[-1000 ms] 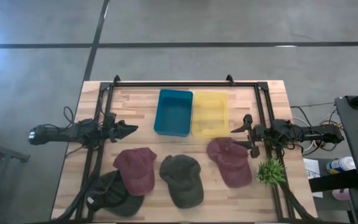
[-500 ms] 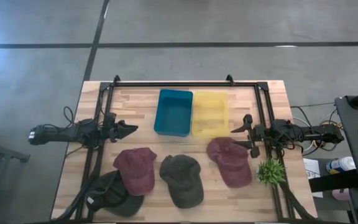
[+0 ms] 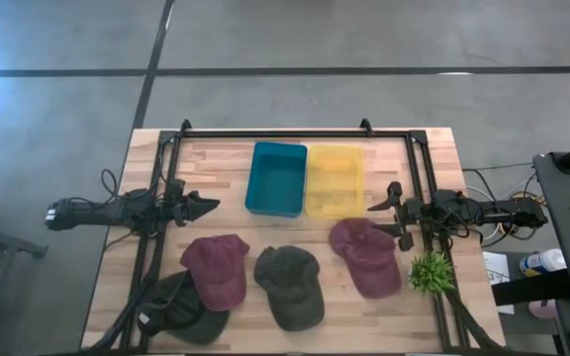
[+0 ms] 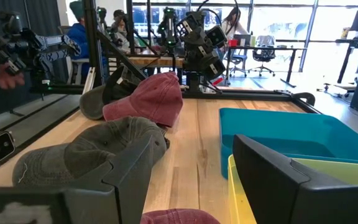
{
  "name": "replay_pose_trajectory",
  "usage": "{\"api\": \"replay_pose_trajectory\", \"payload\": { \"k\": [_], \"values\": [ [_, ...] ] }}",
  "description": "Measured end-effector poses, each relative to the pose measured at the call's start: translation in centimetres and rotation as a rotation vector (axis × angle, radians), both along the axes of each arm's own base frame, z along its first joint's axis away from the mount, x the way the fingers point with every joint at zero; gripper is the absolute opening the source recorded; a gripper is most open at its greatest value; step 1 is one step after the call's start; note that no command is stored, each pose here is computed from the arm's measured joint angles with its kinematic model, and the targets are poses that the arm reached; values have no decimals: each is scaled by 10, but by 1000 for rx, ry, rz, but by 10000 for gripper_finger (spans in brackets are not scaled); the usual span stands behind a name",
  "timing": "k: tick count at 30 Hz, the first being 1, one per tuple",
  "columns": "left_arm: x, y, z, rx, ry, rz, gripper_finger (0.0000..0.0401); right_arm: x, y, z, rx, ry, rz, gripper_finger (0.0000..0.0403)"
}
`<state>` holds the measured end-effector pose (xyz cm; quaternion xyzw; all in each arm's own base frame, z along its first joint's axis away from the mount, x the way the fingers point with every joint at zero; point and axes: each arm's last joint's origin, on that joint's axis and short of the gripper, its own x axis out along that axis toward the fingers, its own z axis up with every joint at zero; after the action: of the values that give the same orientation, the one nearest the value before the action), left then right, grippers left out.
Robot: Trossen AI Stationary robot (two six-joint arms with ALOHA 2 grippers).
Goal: Pick & Place hat
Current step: Put the right black cap into the yellow bin
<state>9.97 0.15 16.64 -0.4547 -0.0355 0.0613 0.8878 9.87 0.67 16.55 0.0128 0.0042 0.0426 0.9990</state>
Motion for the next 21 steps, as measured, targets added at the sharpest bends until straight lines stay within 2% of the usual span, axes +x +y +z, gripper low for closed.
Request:
{"api": "replay_pose_trajectory", "payload": {
  "k": [5, 11, 13, 17, 21],
  "values": [
    [-1, 5, 4, -19, -47, 181, 161, 0, 0, 0, 0, 0, 0, 219],
    [-5, 11, 10, -346, -222, 383, 161, 0, 0, 0, 0, 0, 0, 219],
    [-6, 12, 10, -416, -256, 430, 161, 0, 0, 0, 0, 0, 0, 219],
    [-8, 16, 9, -444, -294, 573, 161, 0, 0, 0, 0, 0, 0, 219],
    [-8, 16, 9, -444, -298, 592, 161, 0, 0, 0, 0, 0, 0, 219]
  ]
}}
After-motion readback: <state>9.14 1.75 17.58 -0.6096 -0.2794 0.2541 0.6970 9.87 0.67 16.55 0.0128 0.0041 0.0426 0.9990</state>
